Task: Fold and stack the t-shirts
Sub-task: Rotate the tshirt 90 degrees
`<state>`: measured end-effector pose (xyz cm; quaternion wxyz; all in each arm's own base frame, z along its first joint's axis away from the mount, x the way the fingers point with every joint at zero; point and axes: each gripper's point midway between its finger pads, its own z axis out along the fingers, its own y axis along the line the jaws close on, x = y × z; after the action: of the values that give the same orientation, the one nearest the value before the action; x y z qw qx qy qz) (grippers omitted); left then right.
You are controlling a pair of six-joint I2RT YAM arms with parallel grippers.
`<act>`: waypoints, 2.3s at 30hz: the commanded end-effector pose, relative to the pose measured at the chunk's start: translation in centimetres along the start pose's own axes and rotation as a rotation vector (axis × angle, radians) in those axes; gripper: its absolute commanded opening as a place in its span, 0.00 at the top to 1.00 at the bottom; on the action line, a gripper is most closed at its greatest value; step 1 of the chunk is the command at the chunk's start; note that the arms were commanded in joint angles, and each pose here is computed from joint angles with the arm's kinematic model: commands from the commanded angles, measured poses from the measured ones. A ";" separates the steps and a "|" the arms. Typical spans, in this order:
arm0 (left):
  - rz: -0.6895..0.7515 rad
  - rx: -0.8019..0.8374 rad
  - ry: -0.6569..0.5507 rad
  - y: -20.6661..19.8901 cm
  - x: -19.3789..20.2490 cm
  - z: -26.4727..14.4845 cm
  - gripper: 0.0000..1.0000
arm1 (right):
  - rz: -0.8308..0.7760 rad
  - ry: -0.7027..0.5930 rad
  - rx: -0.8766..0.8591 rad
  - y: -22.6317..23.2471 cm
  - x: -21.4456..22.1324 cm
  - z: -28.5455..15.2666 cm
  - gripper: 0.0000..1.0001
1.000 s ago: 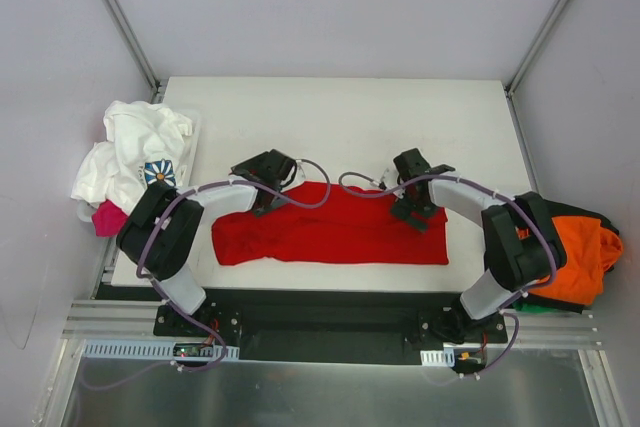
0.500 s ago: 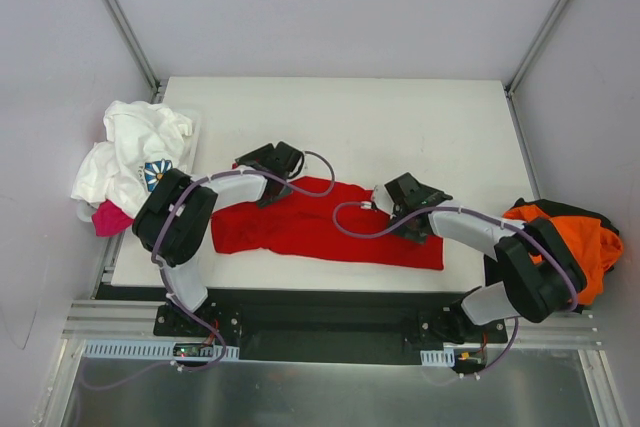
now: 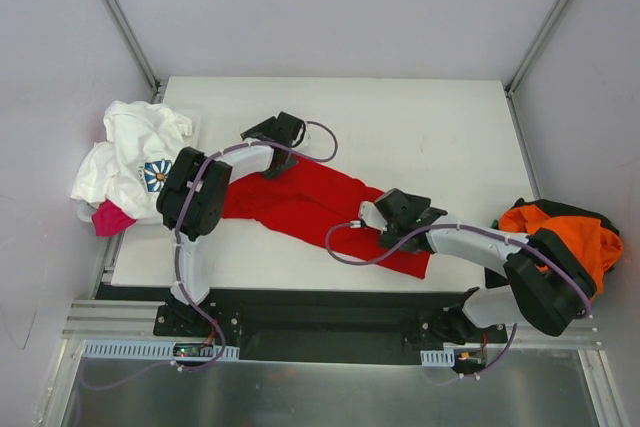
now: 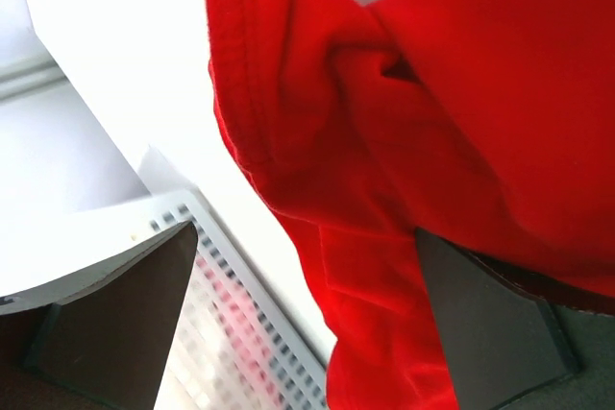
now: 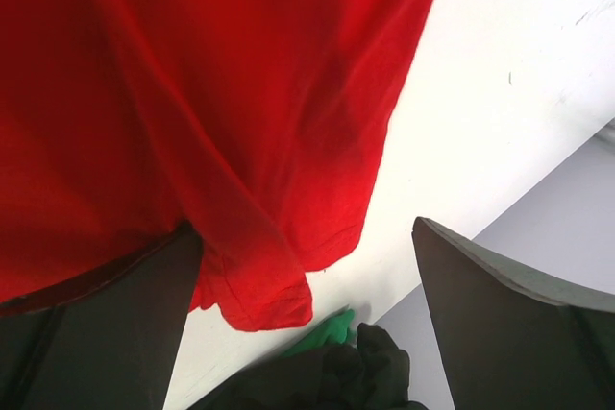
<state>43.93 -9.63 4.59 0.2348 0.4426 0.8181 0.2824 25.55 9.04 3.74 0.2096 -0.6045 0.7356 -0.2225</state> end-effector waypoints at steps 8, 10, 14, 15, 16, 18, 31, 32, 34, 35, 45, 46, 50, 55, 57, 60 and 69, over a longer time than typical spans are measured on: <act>0.023 0.057 -0.064 0.0 -5.3 5.1 0.00 | -0.086 -0.095 -0.170 5.2 -2.8 0.2 0.04; 0.020 0.047 -0.079 0.6 -6.4 5.6 0.01 | -0.099 -0.118 -0.165 5.2 -3.7 0.1 0.04; 0.012 0.031 -0.118 1.7 -8.5 6.3 0.01 | -0.129 -0.138 -0.173 5.2 -5.2 0.0 0.04; 0.006 0.017 -0.141 2.5 -9.7 6.2 0.00 | -0.145 -0.139 -0.177 5.4 -5.6 0.0 0.04; 0.013 0.026 -0.141 2.0 -9.9 6.8 0.01 | -0.149 -0.147 -0.174 5.4 -6.0 0.0 0.04; 0.021 0.011 -0.158 2.6 -11.2 7.6 0.01 | -0.175 -0.157 -0.178 5.9 -6.6 0.0 0.04; 0.096 -0.027 -0.284 3.1 -17.7 9.7 0.01 | -0.280 -0.216 -0.181 7.8 -10.1 -0.3 0.04; 0.105 -0.031 -0.296 3.0 -18.2 9.5 0.01 | -0.300 -0.224 -0.183 8.3 -10.5 -0.5 0.04; 0.120 -0.034 -0.320 2.4 -19.1 9.3 0.01 | -0.318 -0.239 -0.177 8.5 -11.3 -0.9 0.04; 0.140 -0.035 -0.335 1.8 -19.9 8.8 0.01 | -0.341 -0.246 -0.178 9.0 -11.7 -1.1 0.04; 0.228 -0.031 -0.444 -2.2 -24.5 6.0 0.01 | -0.428 -0.320 -0.159 10.8 -15.1 -2.7 0.04; 0.230 -0.038 -0.453 -2.1 -24.9 5.8 0.01 | -0.436 -0.323 -0.158 10.9 -15.3 -2.8 0.04; 0.254 -0.060 -0.465 -2.2 -25.7 6.3 0.01 | -0.465 -0.355 -0.150 11.4 -17.1 -3.6 0.04; 0.267 -0.109 -0.465 -1.3 -26.3 7.1 0.01 | -0.462 -0.354 -0.161 11.5 -18.3 -4.5 0.04; 0.270 -0.122 -0.466 -1.2 -26.3 7.6 0.01 | -0.451 -0.355 -0.170 11.3 -18.8 -5.2 0.04; 0.273 -0.153 -0.460 -0.4 -26.3 8.4 0.00 | -0.431 -0.359 -0.156 10.5 -19.7 -6.1 0.04; 0.252 -0.206 -0.462 2.1 -26.0 9.4 0.01 | -0.422 -0.300 -0.153 10.3 -20.4 -7.0 0.04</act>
<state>63.79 -30.36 6.40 0.4583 0.5477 0.6387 0.2864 17.89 30.89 3.97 0.2347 -0.7864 0.5589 -0.1187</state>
